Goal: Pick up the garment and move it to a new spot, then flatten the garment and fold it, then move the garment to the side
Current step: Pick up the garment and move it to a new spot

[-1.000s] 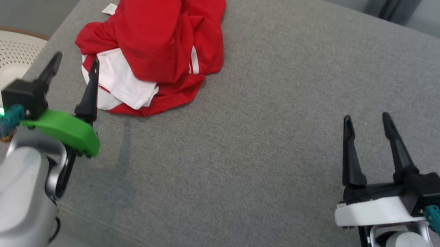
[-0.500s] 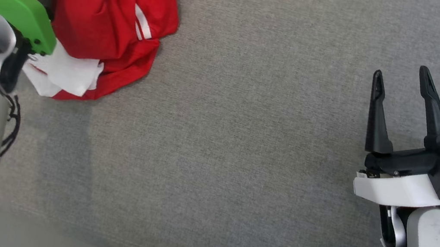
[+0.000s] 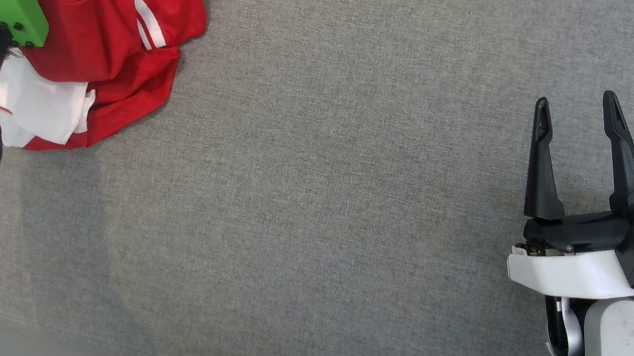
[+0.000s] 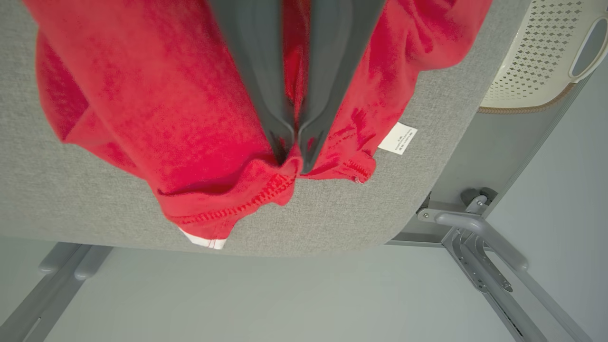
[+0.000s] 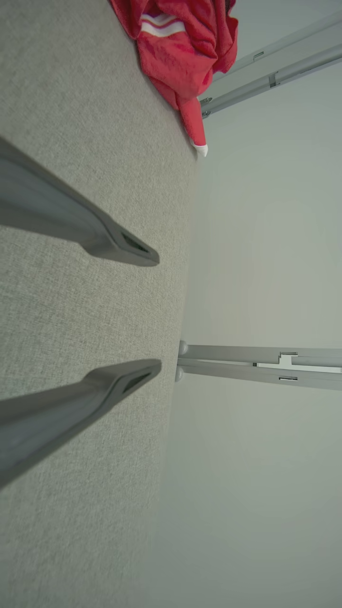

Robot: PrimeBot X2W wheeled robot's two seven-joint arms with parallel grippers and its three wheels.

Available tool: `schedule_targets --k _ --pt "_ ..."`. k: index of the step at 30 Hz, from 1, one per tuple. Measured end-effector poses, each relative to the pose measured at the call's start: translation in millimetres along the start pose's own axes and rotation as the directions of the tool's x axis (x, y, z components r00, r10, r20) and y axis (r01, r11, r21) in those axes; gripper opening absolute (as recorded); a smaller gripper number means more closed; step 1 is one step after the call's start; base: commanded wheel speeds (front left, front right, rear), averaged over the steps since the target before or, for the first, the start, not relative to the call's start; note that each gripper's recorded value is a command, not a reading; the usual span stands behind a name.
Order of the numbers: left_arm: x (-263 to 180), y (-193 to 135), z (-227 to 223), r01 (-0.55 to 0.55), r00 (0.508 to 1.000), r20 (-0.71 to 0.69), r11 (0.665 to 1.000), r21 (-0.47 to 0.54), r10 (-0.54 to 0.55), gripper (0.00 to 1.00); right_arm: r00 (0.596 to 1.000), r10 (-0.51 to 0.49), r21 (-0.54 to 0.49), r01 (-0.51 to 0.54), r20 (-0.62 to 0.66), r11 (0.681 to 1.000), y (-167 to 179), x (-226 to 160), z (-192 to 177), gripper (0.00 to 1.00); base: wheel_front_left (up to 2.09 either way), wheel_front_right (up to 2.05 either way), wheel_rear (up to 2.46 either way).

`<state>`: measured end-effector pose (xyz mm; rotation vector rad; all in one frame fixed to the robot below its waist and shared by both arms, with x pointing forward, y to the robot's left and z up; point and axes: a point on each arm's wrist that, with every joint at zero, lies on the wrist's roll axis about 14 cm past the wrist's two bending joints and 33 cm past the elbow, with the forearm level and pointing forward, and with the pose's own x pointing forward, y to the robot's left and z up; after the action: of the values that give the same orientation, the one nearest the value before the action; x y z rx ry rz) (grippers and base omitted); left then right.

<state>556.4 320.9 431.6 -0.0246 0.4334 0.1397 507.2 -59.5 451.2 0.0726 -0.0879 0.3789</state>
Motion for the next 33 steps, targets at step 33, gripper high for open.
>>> schedule_targets --k 33 --pt "-197.1 -128.9 222.1 0.256 0.491 0.787 0.926 0.279 -0.373 0.0 0.981 -0.078 0.006 0.078 0.175 0.997 -5.7 -69.0 115.0 1.0 0.0 0.0 0.0"
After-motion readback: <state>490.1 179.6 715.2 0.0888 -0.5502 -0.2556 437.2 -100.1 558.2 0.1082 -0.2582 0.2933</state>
